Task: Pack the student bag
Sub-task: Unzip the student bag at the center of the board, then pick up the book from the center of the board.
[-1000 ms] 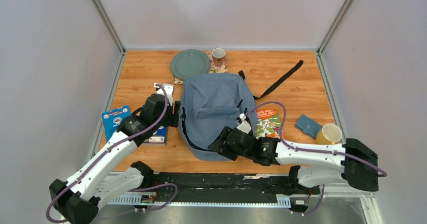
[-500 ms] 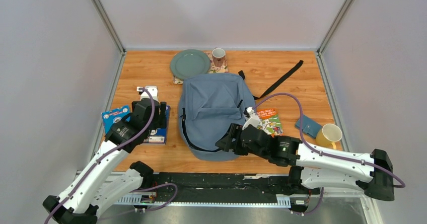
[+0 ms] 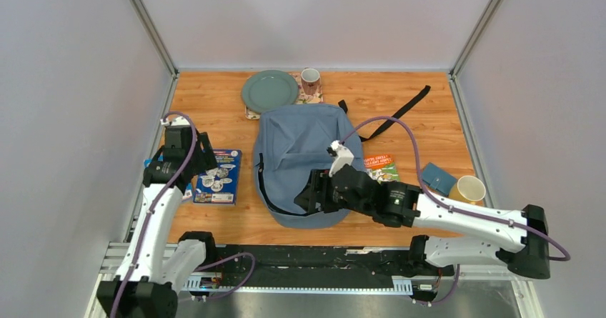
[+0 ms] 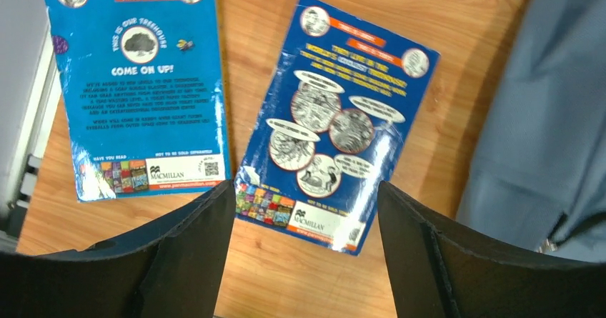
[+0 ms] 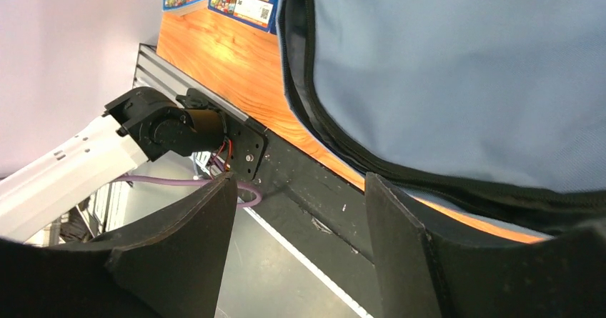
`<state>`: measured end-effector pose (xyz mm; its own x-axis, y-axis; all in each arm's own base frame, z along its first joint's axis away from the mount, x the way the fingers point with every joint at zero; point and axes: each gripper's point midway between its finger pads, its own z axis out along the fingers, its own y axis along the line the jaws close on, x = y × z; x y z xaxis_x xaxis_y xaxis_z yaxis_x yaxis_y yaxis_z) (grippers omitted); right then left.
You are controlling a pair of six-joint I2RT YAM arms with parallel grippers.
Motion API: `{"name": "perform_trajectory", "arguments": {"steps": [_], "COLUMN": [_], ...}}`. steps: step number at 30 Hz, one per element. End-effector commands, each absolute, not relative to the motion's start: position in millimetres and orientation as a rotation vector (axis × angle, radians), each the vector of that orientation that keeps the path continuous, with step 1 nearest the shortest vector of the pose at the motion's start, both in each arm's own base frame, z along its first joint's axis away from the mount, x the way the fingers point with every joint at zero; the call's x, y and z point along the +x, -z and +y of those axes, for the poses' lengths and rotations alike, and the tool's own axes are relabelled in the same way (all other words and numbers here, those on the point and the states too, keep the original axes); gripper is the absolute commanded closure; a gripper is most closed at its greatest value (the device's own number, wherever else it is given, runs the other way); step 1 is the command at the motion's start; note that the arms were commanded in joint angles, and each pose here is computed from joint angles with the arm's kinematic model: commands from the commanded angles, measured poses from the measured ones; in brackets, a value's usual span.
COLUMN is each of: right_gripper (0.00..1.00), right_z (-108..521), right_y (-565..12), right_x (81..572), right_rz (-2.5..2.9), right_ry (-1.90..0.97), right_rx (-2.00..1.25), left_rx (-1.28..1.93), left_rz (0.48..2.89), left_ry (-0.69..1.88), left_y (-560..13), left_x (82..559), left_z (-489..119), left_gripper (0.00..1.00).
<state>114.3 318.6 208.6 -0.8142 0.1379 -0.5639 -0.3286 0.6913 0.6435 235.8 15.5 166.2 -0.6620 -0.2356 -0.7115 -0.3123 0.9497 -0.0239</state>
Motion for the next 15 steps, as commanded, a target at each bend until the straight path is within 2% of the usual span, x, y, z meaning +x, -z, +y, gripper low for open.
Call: {"name": "perform_trajectory", "arguments": {"steps": [1, 4, 6, 7, 13, 15], "right_gripper": [0.31, 0.31, 0.31, 0.31, 0.32, 0.32], "right_z": [351.4, 375.9, 391.5, 401.0, 450.1, 464.1], "right_y": [-244.3, -253.3, -238.3, -252.5, -219.7, -228.2], "right_x": [120.1, 127.1, 131.3, 135.2, 147.9, 156.6], "right_rz": [2.245, 2.252, 2.303, 2.285, 2.395, 2.373], "right_ry": [-1.081, -1.072, -1.023, -1.041, -0.937, -0.939], "right_rx": [-0.253, -0.277, -0.295, -0.29, -0.342, -0.319], "left_rx": [-0.517, -0.591, -0.594, -0.592, -0.629, -0.657], "left_rz": [2.27, 2.224, 2.248, 2.255, 2.307, 2.302], "left_ry": [0.075, 0.106, 0.124, 0.108, 0.094, 0.159], "left_y": [-165.5, -150.9, -146.1, -144.5, -115.7, -105.3], "left_x": [257.7, 267.9, 272.2, 273.4, 281.6, 284.6], "left_z": [23.3, 35.2, 36.1, 38.8, 52.7, 55.4], "left_gripper": [0.2, 0.19, 0.21, 0.21, 0.22, 0.23]}}
